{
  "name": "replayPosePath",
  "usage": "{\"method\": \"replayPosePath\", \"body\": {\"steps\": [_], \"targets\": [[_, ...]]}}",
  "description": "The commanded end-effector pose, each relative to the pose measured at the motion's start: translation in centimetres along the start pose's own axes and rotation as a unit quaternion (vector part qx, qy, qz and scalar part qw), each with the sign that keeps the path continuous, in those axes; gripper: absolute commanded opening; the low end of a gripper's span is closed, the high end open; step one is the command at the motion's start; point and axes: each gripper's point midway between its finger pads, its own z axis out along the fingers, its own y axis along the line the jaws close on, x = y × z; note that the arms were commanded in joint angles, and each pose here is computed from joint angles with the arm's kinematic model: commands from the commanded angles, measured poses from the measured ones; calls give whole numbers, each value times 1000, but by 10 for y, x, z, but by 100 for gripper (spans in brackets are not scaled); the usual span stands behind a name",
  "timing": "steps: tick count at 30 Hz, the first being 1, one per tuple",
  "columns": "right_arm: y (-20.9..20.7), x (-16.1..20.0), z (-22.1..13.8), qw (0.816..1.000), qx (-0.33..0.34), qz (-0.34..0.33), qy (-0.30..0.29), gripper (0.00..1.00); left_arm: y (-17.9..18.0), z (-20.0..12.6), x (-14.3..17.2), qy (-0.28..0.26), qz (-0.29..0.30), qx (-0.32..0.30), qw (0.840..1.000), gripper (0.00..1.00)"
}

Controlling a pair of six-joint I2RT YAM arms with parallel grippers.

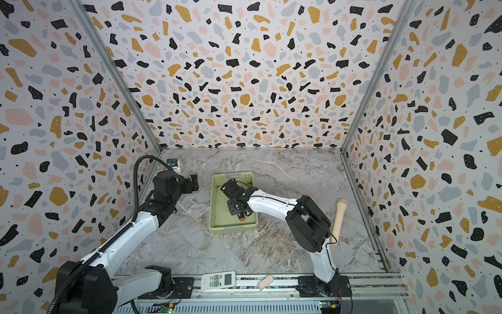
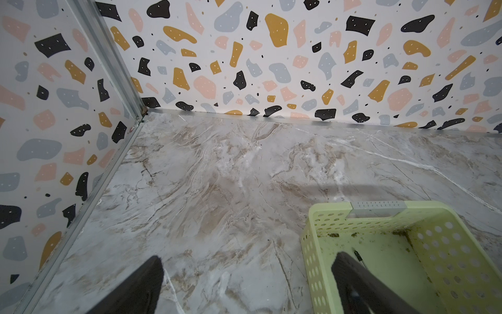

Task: Put the screwdriver in the bin
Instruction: Place the screwdriver into the bin, then reset both arms

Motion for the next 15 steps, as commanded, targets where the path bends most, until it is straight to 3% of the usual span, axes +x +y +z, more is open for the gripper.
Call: {"method": "replayPosePath", "body": {"steps": [1, 8, 15], "targets": [[5, -42, -57, 998, -11, -6, -59, 52, -3, -5, -19, -23, 7, 6, 1000, 99], [-3, -74, -112, 994, -23, 1, -108, 55, -2, -5, -19, -21, 7, 3, 1000, 99], [-48, -80, -159, 989, -2, 31, -144, 58, -3, -5, -18, -19, 8, 6, 1000, 99]]}}
